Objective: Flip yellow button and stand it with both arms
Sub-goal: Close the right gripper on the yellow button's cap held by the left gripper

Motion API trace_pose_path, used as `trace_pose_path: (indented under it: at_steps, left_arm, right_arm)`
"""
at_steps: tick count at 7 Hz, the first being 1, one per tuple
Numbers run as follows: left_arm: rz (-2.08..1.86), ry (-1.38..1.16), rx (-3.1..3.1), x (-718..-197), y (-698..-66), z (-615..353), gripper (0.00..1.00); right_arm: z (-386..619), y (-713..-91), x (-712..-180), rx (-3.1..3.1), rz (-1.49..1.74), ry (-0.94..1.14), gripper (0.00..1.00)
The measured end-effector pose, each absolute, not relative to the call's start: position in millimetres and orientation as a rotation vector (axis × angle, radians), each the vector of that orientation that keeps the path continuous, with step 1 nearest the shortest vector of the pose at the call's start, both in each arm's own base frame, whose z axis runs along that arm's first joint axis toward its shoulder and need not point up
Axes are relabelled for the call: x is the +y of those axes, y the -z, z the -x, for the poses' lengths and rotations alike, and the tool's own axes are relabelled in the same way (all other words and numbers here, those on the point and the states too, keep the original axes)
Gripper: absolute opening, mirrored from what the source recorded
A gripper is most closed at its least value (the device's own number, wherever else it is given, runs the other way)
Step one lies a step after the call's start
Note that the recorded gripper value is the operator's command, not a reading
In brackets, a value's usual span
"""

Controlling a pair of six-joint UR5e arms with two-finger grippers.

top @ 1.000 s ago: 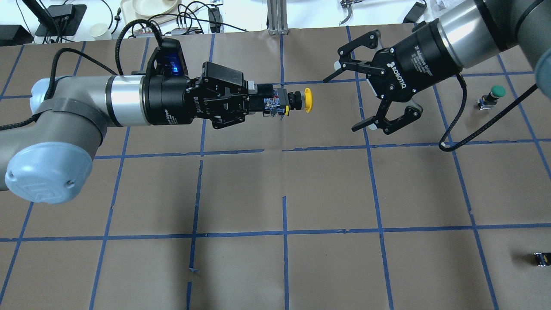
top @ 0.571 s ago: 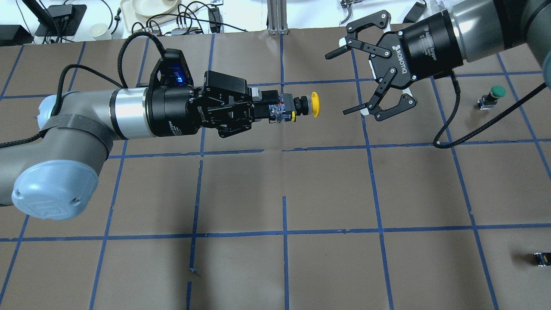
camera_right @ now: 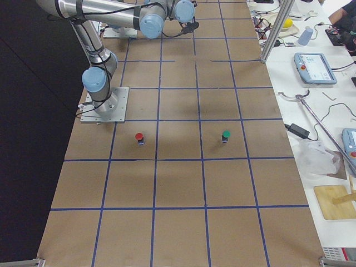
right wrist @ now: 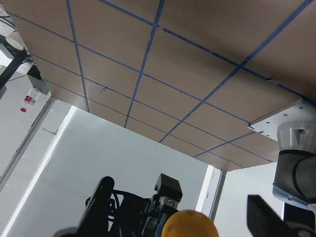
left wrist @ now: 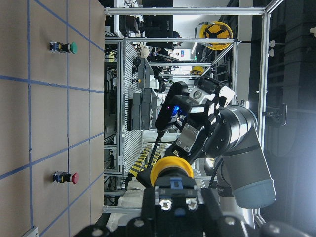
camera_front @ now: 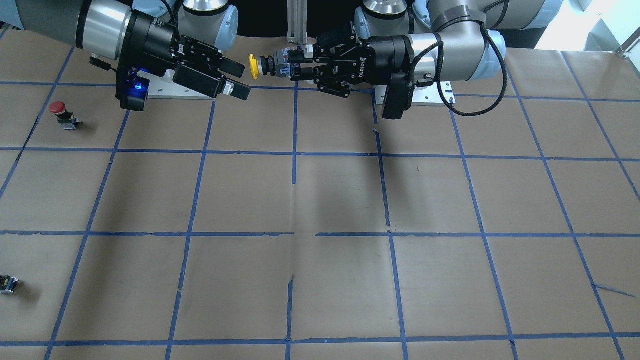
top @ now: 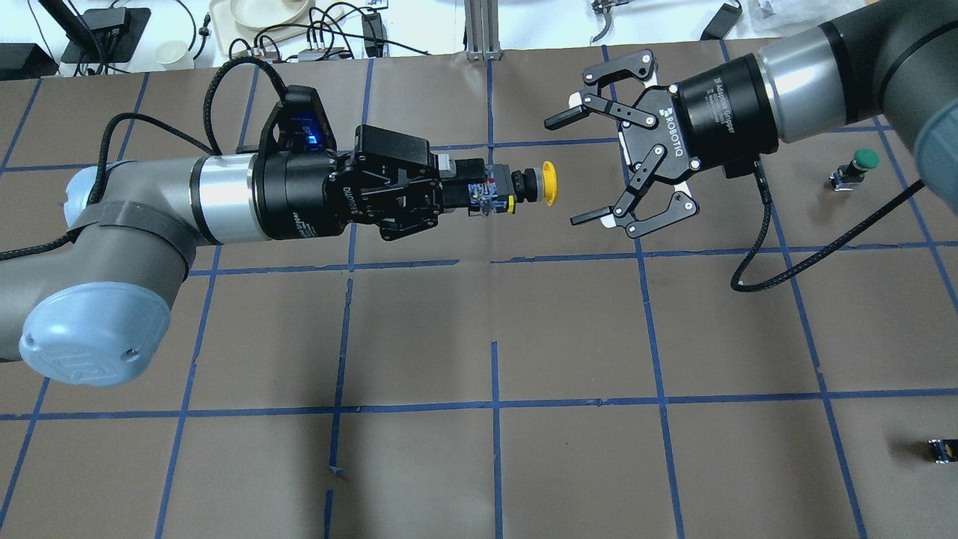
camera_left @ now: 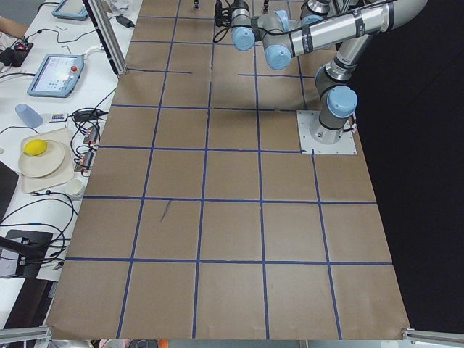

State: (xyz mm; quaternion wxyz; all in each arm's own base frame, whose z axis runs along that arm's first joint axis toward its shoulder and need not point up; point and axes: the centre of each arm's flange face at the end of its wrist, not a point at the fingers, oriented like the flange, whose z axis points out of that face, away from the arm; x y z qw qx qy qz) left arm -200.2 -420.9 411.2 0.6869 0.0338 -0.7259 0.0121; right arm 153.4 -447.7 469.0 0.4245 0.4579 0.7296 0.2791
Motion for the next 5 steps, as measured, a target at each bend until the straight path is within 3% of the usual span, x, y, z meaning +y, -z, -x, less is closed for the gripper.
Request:
trace_pose_path:
  at_steps: [4, 5]
  left_arm:
    - [-0.076, -0.025, -1.626, -422.2, -410.4, 200.4, 0.01]
    - [-0.075, -0.026, -1.626, -422.1, -410.6, 200.4, 0.01]
  right_arm:
    - [-168.7, -481.3, -431.2, 1.780, -1.157, -0.751, 0.99]
    - [-170.2, -479.9, -431.1, 1.777, -1.158, -0.761, 0.93]
